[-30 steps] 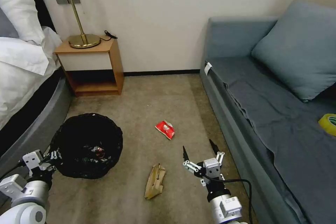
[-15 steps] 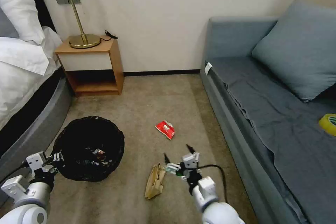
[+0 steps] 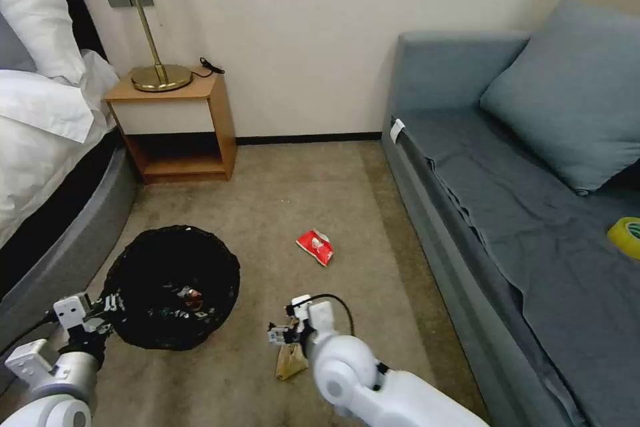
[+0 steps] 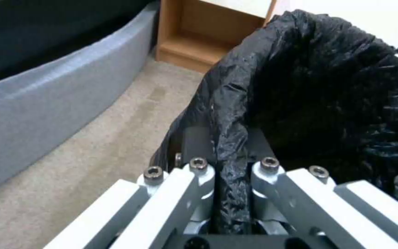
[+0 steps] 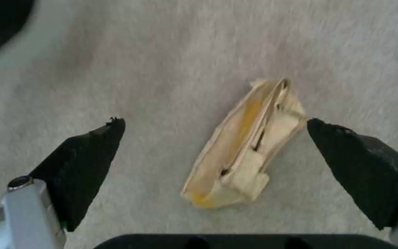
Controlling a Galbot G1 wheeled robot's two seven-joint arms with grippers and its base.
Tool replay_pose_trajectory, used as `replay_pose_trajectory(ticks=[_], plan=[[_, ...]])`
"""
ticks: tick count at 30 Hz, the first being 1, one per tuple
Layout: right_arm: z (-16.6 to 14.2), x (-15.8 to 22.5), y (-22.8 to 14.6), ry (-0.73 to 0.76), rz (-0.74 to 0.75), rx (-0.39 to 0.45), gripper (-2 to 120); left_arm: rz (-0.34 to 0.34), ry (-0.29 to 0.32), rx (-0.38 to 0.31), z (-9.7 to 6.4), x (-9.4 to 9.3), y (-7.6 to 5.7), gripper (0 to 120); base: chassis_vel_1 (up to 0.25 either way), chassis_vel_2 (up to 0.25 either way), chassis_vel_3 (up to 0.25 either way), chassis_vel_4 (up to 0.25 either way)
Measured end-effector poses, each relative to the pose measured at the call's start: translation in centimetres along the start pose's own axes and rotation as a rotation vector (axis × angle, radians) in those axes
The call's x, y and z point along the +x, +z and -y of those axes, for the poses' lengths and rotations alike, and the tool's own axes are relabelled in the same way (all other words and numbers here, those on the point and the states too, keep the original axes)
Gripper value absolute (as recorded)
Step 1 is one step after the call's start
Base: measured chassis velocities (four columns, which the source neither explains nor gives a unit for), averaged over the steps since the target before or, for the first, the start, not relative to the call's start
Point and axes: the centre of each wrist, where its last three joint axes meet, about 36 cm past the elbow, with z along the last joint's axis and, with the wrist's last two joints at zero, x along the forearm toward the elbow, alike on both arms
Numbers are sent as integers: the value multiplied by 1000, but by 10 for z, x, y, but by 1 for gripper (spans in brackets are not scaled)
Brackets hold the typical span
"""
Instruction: Pick up the trash bin, then pick up the garbage on the floor and place it into the trash bin.
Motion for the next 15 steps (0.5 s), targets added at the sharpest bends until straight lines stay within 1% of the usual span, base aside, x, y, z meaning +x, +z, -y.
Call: replay_pose_trajectory(ticks=[4,5,8,9,10,13,15], plan=[[0,-31,-23,46,-138,-59,100,2,-21,-1,-11,0,2,4,0,0,0,0],[0,-31,-23,46,-138,-59,100,2,-21,-1,-11,0,2,4,0,0,0,0],[2,-60,-32,108,-188,-73,100,8,-29,-1,-16,0,4,4,0,0,0,0],[-1,-70,-36,128,-190,-77,100,11,-29,-3,-18,1,5,4,0,0,0,0],[-1,-70,-36,128,-190,-77,100,11,-29,-3,-18,1,5,4,0,0,0,0],[-5,-97,-43,169,-192,-90,100,18,-34,-3,-23,3,4,4,0,0,0,0],[-6,-101,-43,173,-191,-91,100,19,-36,-3,-25,3,4,4,0,0,0,0]])
